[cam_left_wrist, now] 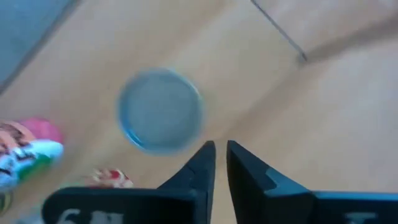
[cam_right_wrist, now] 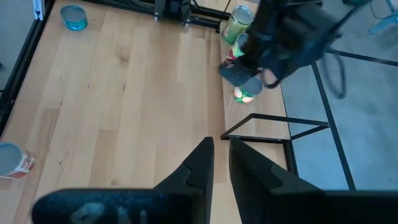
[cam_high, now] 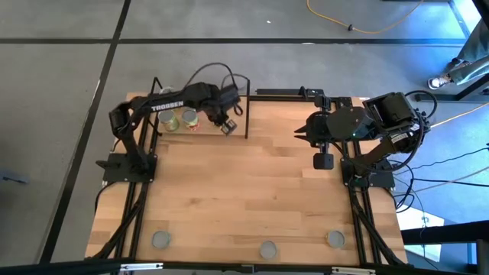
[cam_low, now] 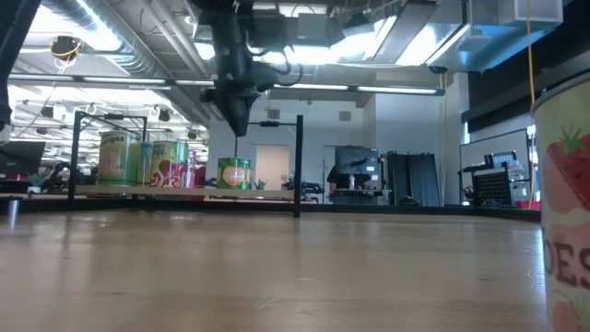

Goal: Pick and place cans onto a shelf
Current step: Put the canned sliced peaches on the shelf

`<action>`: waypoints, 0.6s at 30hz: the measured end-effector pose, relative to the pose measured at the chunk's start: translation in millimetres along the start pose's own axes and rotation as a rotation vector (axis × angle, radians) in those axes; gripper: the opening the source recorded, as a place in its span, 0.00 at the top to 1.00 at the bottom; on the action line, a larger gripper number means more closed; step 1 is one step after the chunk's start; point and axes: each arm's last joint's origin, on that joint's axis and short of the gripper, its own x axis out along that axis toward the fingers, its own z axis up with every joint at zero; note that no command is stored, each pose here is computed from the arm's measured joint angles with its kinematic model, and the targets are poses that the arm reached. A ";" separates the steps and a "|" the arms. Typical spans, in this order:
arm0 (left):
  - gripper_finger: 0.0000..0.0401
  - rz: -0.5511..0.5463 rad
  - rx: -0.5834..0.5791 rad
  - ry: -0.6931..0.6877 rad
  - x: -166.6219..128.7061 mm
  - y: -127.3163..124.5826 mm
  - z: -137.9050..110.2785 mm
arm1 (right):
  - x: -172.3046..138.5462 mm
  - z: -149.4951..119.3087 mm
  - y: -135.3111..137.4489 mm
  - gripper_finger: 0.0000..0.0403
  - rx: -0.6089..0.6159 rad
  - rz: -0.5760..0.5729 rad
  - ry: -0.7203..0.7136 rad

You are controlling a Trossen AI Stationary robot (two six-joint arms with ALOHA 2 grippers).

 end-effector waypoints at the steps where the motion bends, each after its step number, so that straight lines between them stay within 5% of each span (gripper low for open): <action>1: 0.95 0.001 0.020 0.012 -0.8 -5.9 -3.5 | 0.0 0.0 0.0 0.87 0.000 0.000 0.000; 6: 0.99 0.067 0.072 -0.021 -0.5 -27.4 -13.5 | 0.1 0.0 -0.2 0.87 0.000 -0.001 0.000; 18: 1.00 0.102 0.054 -0.061 27.7 -24.6 -20.0 | 0.1 0.0 -0.2 0.87 -0.003 -0.001 0.000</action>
